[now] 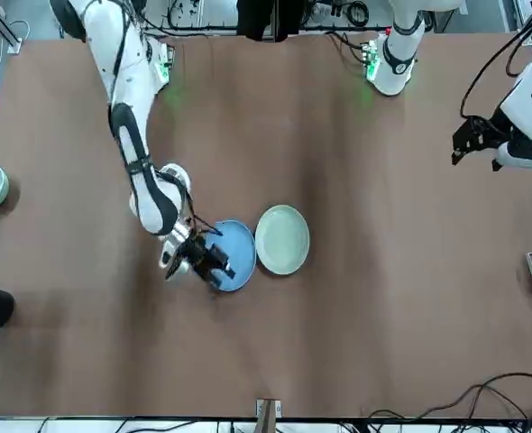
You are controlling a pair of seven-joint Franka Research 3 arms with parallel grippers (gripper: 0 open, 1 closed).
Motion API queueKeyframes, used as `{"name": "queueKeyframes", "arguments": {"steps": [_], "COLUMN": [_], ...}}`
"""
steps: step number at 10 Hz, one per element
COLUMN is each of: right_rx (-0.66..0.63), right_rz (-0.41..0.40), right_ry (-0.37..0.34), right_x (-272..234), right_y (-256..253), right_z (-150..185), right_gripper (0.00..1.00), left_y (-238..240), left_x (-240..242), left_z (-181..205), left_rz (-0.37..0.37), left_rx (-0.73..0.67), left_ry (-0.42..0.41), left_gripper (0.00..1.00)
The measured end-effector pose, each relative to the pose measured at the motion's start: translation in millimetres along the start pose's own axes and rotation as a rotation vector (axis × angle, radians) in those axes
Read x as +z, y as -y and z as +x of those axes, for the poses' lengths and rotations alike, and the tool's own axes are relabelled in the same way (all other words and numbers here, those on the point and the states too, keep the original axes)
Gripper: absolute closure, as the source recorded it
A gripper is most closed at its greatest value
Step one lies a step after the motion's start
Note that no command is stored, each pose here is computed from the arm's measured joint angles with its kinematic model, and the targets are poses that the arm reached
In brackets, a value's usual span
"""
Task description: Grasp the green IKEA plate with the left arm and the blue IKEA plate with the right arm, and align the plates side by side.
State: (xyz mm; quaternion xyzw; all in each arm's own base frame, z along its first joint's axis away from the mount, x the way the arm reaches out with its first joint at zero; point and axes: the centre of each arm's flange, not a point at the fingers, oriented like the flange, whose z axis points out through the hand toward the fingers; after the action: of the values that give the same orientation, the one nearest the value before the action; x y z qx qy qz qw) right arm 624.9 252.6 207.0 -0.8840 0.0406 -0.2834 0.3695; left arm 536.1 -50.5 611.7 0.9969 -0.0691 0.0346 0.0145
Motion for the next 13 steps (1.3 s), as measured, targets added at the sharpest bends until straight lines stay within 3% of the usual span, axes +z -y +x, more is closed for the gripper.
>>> {"name": "queueKeyframes", "arguments": {"steps": [2,5,7,10,13], "right_rx": [-0.044,-0.043,-0.087,-0.240,-0.443], "right_rz": [-0.045,-0.139,-0.171,-0.136,-0.053], "right_ry": [-0.084,-0.072,-0.064,-0.002,0.160], "right_x": [-40,-45,-52,-73,-117], "right_y": [34,36,20,-11,-45], "right_z": [40,16,25,67,119], "right_gripper": [0.00,0.00,0.00,0.00,0.00], "left_y": [0,1,1,2,3], "left_x": [1,-6,-9,-10,-10], "left_z": [0,3,4,4,4], "left_rz": [0.000,0.001,0.001,0.002,0.002], "left_rx": [-0.008,-0.008,-0.009,-0.011,-0.014], "left_ry": [0.003,-0.020,-0.027,-0.028,-0.027], "left_gripper": [0.00,0.00,0.00,0.00,0.00]}}
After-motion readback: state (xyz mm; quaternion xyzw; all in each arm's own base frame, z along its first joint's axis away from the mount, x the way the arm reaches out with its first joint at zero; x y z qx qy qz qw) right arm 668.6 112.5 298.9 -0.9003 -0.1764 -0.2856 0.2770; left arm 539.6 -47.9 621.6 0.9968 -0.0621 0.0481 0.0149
